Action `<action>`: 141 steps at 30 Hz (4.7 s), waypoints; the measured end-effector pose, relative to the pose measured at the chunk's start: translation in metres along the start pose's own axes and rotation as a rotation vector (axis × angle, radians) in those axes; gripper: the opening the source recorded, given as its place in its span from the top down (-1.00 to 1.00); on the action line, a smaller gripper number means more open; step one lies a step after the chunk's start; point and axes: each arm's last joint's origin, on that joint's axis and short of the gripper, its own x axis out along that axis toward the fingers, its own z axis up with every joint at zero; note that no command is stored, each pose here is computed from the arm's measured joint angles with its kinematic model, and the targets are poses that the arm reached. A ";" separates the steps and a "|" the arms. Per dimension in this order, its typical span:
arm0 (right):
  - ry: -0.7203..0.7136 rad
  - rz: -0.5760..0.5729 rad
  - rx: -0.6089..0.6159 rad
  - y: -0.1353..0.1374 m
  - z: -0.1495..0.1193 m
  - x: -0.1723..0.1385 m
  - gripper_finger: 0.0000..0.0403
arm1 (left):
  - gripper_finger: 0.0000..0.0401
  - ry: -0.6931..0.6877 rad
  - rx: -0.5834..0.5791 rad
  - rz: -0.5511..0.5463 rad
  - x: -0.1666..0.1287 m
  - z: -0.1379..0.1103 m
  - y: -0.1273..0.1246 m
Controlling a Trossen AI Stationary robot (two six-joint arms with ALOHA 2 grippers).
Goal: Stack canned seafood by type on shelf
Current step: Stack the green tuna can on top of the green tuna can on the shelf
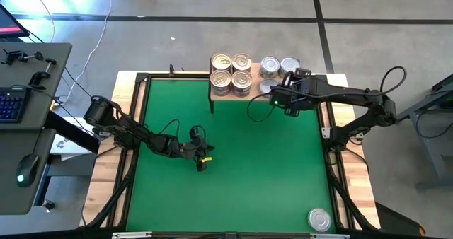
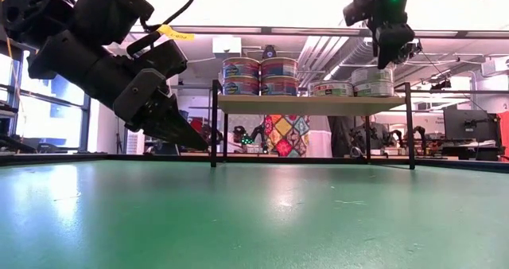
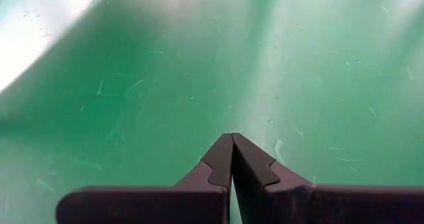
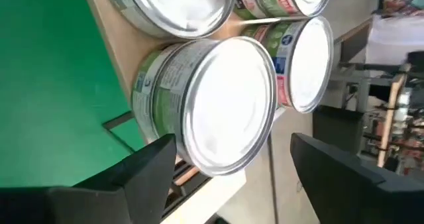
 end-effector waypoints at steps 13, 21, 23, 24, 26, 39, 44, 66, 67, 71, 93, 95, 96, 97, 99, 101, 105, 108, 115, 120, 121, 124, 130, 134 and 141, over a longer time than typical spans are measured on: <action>-0.001 0.207 0.022 0.017 -0.006 -0.014 -0.45 | 1.00 0.000 0.000 0.000 0.000 0.000 0.000; -0.124 0.552 -0.036 0.092 -0.016 -0.060 -0.45 | 1.00 0.000 -0.002 -0.001 0.000 0.000 0.000; -0.128 0.672 -0.044 0.118 -0.025 -0.072 -0.45 | 1.00 -0.002 -0.002 -0.002 0.000 0.000 0.000; -0.117 0.728 -0.051 0.131 -0.032 -0.077 -0.45 | 1.00 -0.004 -0.003 -0.003 0.000 0.000 0.000; -0.077 0.828 -0.040 0.155 -0.046 -0.087 -0.44 | 1.00 -0.010 -0.006 -0.004 0.000 0.001 -0.001; 0.350 1.101 0.302 0.250 -0.143 -0.119 0.19 | 1.00 -0.050 0.000 -0.017 0.000 0.005 -0.002; 0.514 1.082 0.318 0.277 -0.161 -0.112 0.71 | 1.00 -0.053 0.000 -0.018 0.000 0.006 -0.002; 0.348 1.014 0.206 0.326 -0.137 -0.085 1.00 | 1.00 -0.091 -0.021 -0.031 -0.001 0.010 -0.003; 0.304 1.009 0.211 0.324 -0.131 -0.083 1.00 | 1.00 -0.098 -0.025 -0.034 -0.001 0.010 -0.003; 0.114 0.972 0.220 0.316 -0.103 -0.072 1.00 | 1.00 -0.126 -0.040 -0.047 -0.001 0.013 -0.004; -0.714 0.624 0.267 0.245 0.041 -0.016 1.00 | 1.00 -0.292 -0.002 -0.179 -0.007 0.072 -0.050; -0.759 0.594 0.277 0.239 0.037 -0.026 1.00 | 1.00 -0.270 0.016 -0.187 -0.006 0.080 -0.055; -0.778 0.581 0.281 0.236 0.033 -0.033 1.00 | 1.00 -0.256 0.023 -0.186 -0.006 0.083 -0.057; -0.791 0.566 0.277 0.233 0.026 -0.041 1.00 | 1.00 -0.240 0.032 -0.190 -0.005 0.087 -0.058; -0.806 0.546 0.276 0.228 0.010 -0.055 1.00 | 1.00 -0.208 0.047 -0.196 -0.002 0.095 -0.060; -0.814 0.539 0.282 0.224 -0.010 -0.069 1.00 | 1.00 -0.183 0.063 -0.206 0.003 0.101 -0.061; -0.831 0.554 0.307 0.223 -0.047 -0.090 1.00 | 1.00 -0.151 0.086 -0.300 0.022 0.112 -0.060; -0.863 0.532 0.336 0.229 -0.067 -0.098 1.00 | 1.00 -0.107 0.084 -0.328 0.045 0.114 -0.056; -0.892 0.504 0.375 0.243 -0.084 -0.102 1.00 | 1.00 0.014 0.136 -0.332 0.106 0.112 -0.044; -0.873 0.510 0.386 0.244 -0.084 -0.100 1.00 | 1.00 0.071 0.139 -0.306 0.131 0.106 -0.036; -0.873 0.509 0.384 0.244 -0.084 -0.100 1.00 | 1.00 0.080 0.136 -0.311 0.134 0.104 -0.035; -0.870 0.506 0.382 0.244 -0.084 -0.099 1.00 | 1.00 0.097 0.108 -0.302 0.137 0.103 -0.029; -0.868 0.511 0.381 0.245 -0.084 -0.099 1.00 | 1.00 0.103 0.088 -0.285 0.140 0.104 -0.021; -0.870 0.521 0.388 0.245 -0.084 -0.100 1.00 | 1.00 0.109 0.086 -0.279 0.141 0.103 -0.019; -0.829 0.481 0.298 0.267 -0.080 -0.089 0.85 | 1.00 0.117 0.100 -0.276 0.141 0.103 -0.018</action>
